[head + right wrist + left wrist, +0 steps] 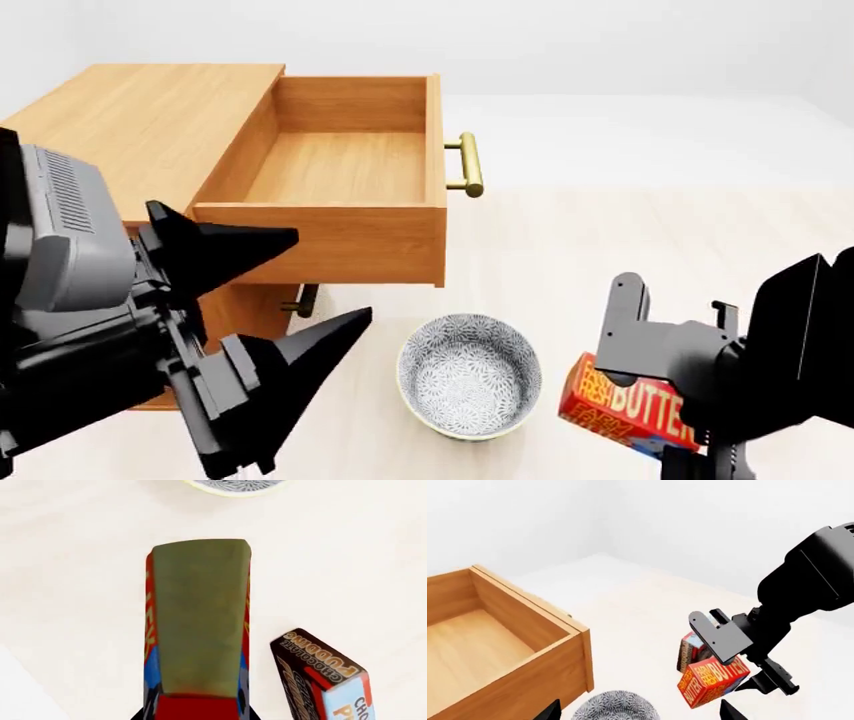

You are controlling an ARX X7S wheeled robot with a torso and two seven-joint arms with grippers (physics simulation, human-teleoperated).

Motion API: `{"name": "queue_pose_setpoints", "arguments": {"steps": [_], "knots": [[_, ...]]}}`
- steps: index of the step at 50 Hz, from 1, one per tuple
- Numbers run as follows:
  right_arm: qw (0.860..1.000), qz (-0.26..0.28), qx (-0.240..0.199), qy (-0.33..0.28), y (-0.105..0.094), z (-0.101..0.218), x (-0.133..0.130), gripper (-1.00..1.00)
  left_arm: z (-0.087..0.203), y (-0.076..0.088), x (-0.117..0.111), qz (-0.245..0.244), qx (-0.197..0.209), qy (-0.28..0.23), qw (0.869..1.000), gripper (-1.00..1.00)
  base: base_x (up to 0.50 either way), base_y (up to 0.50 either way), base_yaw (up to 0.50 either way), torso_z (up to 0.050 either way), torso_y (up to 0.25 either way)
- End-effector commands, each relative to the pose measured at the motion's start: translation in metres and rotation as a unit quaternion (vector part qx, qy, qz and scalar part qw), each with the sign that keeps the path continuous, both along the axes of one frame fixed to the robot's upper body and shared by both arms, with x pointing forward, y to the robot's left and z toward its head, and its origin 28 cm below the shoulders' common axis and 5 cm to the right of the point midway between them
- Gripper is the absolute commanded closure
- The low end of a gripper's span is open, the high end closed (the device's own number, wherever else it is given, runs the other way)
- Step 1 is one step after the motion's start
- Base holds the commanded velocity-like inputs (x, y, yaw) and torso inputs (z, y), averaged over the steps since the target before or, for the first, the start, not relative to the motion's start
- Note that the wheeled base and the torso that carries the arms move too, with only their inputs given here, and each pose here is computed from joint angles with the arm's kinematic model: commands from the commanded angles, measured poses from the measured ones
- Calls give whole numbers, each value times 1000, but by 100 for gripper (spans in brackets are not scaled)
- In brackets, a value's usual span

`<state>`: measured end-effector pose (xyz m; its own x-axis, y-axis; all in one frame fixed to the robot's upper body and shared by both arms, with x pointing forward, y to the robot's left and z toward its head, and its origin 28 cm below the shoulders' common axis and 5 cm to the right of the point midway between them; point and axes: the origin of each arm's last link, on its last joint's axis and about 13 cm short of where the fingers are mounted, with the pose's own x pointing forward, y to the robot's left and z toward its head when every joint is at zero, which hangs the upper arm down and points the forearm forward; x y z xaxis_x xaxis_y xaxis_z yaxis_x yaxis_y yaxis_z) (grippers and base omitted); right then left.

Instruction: Put the butter at the back in the top drawer of the cabinet and close it.

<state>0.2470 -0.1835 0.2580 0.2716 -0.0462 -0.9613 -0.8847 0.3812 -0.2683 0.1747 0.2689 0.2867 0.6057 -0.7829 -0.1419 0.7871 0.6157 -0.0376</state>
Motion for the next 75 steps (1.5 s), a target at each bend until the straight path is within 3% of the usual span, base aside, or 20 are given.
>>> {"name": "queue_pose_setpoints", "arguments": {"steps": [1, 18, 35, 57, 75], "knots": [[999, 16, -3, -33, 6, 18, -3, 100, 10, 1, 25, -51, 56, 38, 996, -100, 0, 0, 0, 0, 10], [998, 39, -8, -38, 17, 27, -5, 100, 10, -7, 39, -153, 162, 63, 973, -100, 0, 0, 0, 0, 1], [997, 65, -17, -36, 32, 30, -2, 100, 15, -18, 43, -201, 207, 62, 955, -100, 0, 0, 0, 1, 1], [992, 121, -19, -30, 59, 30, -1, 100, 17, -31, 50, -221, 224, 54, 948, -100, 0, 0, 0, 0, 1], [989, 147, -14, -34, 69, 34, -5, 100, 9, -41, 59, -233, 235, 61, 942, -100, 0, 0, 0, 1, 1]]}}
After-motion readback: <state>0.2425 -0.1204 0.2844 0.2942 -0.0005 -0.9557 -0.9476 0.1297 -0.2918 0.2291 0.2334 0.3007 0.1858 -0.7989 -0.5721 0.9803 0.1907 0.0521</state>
